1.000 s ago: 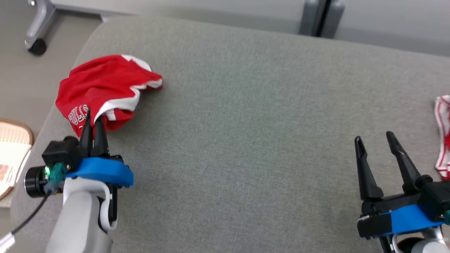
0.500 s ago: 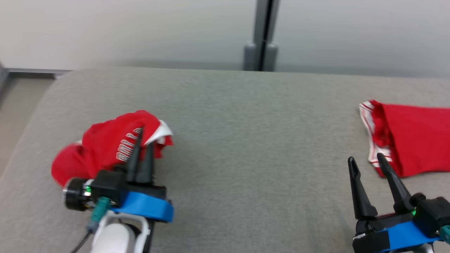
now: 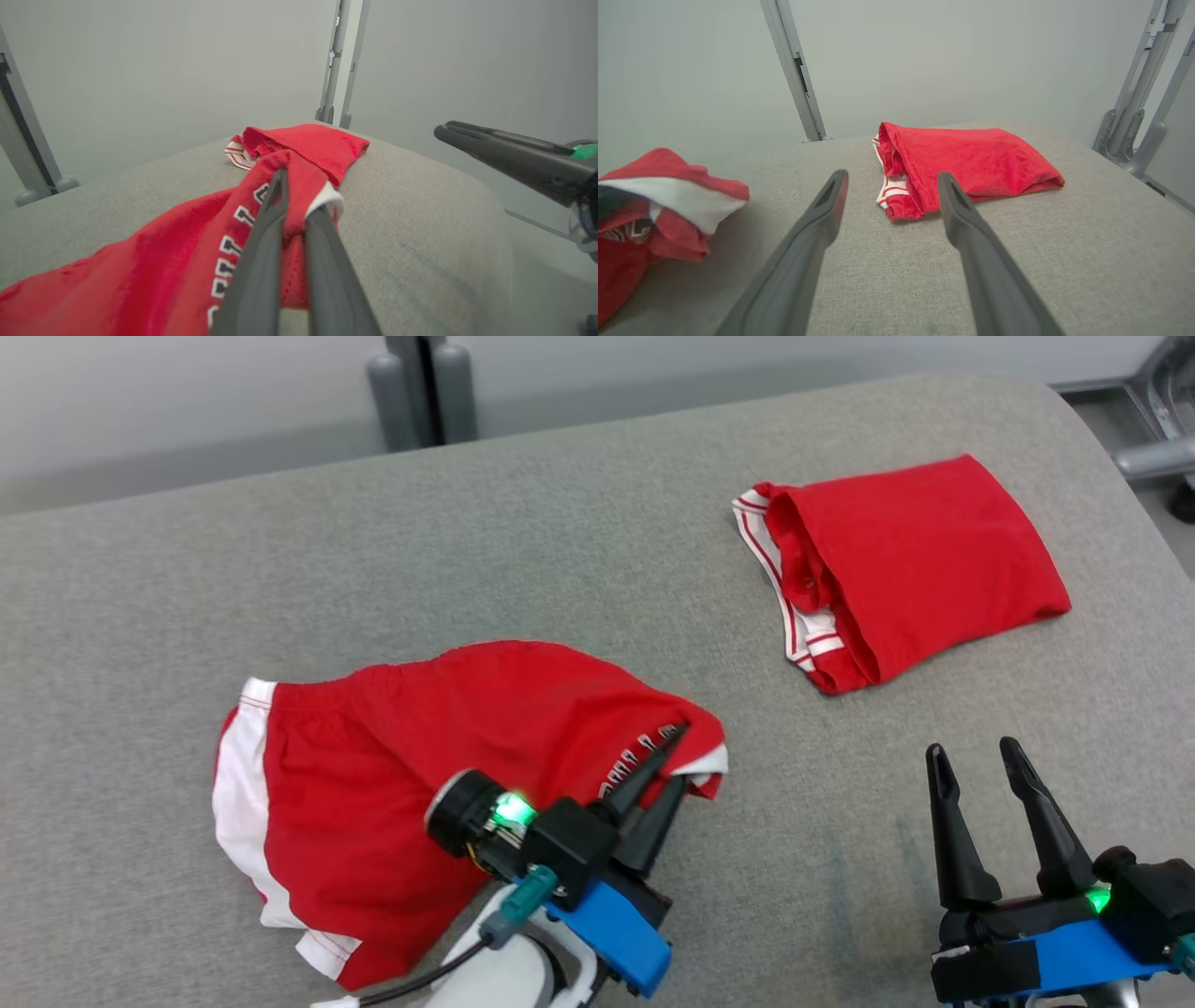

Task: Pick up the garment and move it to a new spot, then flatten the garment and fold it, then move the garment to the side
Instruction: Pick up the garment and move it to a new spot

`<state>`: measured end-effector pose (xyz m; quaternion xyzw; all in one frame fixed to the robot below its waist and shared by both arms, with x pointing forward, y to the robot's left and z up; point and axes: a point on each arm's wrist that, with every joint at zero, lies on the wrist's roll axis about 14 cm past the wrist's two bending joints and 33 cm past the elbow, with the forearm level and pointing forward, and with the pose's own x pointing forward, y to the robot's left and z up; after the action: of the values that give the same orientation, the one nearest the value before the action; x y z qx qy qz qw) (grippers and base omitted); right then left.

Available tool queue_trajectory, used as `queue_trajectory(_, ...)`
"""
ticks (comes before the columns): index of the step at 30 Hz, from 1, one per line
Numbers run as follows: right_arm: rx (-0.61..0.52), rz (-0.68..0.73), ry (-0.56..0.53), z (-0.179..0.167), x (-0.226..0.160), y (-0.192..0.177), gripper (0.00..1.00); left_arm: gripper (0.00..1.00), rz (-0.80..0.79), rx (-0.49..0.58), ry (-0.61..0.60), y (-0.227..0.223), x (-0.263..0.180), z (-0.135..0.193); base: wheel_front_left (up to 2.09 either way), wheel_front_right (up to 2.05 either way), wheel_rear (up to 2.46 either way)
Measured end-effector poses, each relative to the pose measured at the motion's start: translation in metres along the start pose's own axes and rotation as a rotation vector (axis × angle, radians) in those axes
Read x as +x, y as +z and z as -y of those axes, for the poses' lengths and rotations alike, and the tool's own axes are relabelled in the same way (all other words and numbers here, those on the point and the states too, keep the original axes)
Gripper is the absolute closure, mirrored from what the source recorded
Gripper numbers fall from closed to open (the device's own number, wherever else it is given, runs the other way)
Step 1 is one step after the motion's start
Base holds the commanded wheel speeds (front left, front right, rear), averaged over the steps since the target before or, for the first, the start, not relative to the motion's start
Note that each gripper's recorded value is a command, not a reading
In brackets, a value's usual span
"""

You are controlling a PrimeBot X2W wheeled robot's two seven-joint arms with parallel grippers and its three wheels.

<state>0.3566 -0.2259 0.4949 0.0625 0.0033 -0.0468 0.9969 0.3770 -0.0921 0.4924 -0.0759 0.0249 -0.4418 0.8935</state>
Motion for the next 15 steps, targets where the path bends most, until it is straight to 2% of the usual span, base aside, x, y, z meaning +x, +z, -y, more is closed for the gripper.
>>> queue_trajectory(6,0.012,-0.024,-0.022,0.006,0.007,-0.014,0.00,1.00,-0.108,-0.065,-0.105,-0.041,0.007,0.025,0.00,0.00,0.00)
queue_trajectory(7,0.013,-0.024,-0.021,0.006,0.008,-0.015,0.00,0.63,-0.103,-0.063,-0.109,-0.041,0.008,0.025,0.00,0.00,0.00)
queue_trajectory(8,0.015,-0.026,-0.019,0.005,0.009,-0.017,0.00,0.00,-0.089,-0.057,-0.109,-0.039,0.009,0.024,0.00,0.00,0.00)
queue_trajectory(15,0.019,0.010,0.033,-0.010,0.015,-0.008,0.00,0.00,0.073,0.025,-0.055,0.012,0.003,0.011,0.00,0.00,0.00)
